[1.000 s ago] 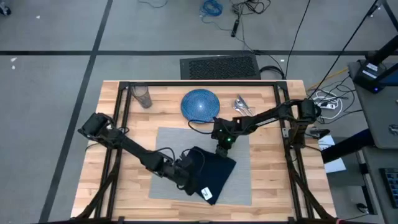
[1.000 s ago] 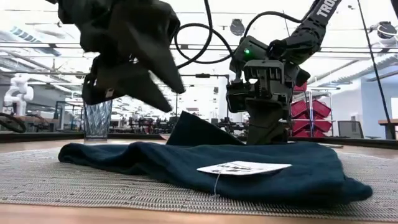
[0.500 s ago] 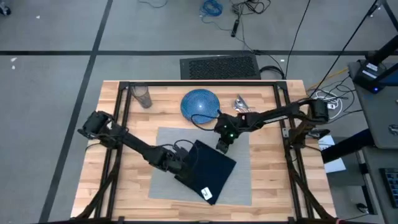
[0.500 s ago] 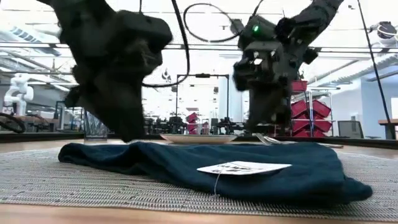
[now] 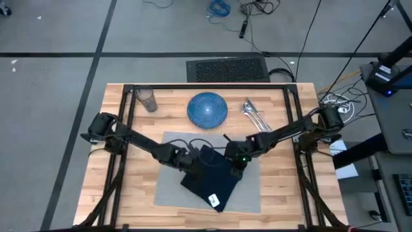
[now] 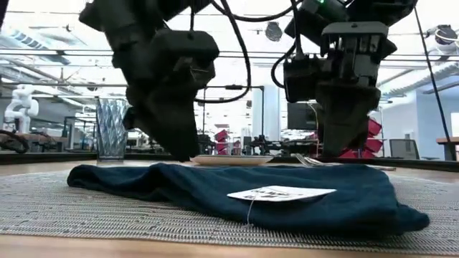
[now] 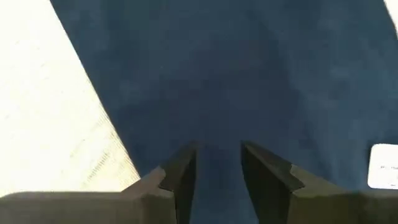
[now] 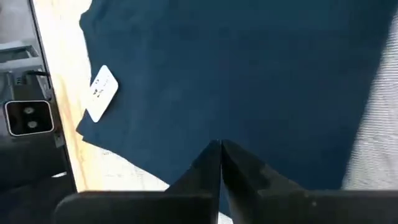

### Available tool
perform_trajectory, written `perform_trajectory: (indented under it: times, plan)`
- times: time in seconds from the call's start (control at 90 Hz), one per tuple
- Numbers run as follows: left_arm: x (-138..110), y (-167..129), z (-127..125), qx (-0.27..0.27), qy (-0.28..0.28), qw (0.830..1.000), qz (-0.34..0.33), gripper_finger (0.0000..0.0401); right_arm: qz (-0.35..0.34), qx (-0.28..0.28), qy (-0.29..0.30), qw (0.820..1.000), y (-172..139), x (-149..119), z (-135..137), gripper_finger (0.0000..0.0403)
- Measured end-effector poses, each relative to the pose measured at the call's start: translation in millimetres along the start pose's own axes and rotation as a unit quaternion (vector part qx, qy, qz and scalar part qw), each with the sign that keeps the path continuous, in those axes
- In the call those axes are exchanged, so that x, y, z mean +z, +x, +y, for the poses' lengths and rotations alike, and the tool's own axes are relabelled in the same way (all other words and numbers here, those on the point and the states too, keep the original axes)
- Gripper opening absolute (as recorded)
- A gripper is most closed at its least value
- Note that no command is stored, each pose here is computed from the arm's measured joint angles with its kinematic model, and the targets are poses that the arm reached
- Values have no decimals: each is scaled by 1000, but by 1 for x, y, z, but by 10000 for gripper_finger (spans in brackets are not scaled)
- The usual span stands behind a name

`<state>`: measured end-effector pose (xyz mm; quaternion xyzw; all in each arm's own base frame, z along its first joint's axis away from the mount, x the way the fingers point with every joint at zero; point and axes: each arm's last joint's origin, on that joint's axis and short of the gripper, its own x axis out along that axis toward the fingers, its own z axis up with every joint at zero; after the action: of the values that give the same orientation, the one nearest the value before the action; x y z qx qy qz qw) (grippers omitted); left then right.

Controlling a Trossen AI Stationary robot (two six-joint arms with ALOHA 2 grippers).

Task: Set table place
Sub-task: Fold the blue table napkin

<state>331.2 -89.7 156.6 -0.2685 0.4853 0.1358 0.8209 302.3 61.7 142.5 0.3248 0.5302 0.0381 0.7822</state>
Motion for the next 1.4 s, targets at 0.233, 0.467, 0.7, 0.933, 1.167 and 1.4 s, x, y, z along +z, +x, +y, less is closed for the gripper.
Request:
perform_trajectory:
  times: [0.233,0.467,0.7,0.933,1.167,1.4]
  plan:
    - [2,10,7,-22,23,998,47,111,7,-13,16,1000,12,-2,-4,0]
    - [-2,24,0,-55,29,996,60,111,14,-13,25,1000,17,-3,-6,0]
    - [0,28,-7,-102,31,993,54,111,4,-13,28,1000,16,1,-8,0]
    - [0,33,-9,-118,31,991,48,111,-5,-14,32,999,16,8,-16,0]
    - [0,37,-11,-130,27,990,43,111,5,17,35,999,29,10,-19,0]
    - [2,41,-14,-151,20,988,36,111,-6,31,40,999,30,15,-22,0]
